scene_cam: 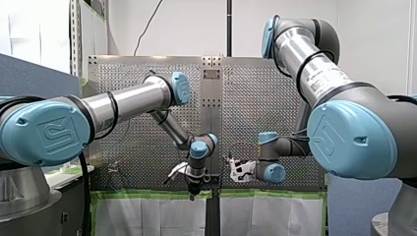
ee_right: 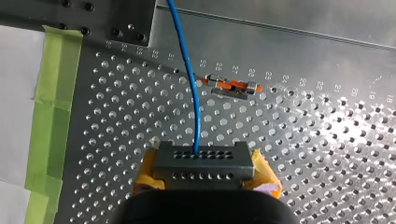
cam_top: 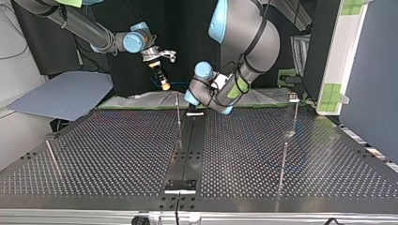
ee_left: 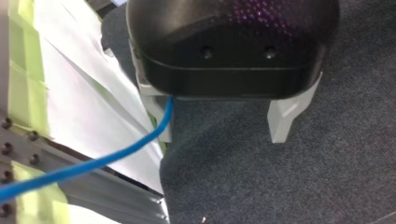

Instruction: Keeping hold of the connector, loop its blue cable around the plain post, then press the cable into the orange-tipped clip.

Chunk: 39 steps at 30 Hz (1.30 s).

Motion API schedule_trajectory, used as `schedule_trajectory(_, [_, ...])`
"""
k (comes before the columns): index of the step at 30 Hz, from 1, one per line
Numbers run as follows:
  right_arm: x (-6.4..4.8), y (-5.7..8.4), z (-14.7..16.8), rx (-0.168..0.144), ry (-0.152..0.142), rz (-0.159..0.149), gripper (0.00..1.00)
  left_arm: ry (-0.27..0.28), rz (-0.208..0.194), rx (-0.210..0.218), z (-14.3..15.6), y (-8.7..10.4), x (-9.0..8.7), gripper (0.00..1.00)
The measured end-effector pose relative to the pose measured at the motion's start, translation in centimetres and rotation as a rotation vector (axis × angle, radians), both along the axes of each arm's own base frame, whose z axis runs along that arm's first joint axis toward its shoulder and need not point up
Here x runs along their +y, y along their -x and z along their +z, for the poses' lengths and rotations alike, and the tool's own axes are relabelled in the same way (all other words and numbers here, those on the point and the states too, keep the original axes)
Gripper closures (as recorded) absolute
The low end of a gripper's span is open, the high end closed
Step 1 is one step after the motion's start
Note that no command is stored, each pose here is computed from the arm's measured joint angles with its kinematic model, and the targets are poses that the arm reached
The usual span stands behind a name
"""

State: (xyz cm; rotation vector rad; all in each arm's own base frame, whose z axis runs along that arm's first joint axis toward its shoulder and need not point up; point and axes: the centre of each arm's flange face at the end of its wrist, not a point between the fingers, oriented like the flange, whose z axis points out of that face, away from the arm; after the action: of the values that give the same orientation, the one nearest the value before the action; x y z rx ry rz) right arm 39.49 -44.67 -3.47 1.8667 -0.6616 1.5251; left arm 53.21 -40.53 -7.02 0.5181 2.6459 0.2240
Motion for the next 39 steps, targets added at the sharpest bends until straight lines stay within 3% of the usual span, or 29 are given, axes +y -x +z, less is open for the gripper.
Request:
schedule_trajectory(7, [0.1,-0.2,0.0,0.000,0.000,0.004,1.00,-0.011,0.001,0.022,-1.8,0.6,0.2,0.00])
schedule_trajectory(26, [0.4,-0.4,0.0,-0.001,-0.002,0.010,1.00,-0.002,0.005,0.028,-3.4,1.2,0.8,0.00])
schedule_trajectory(39, [0.5,-0.6,0.0,-0.004,-0.001,0.014,1.00,-0.037,0.006,0.094,-7.1,3.3,1.8,0.00])
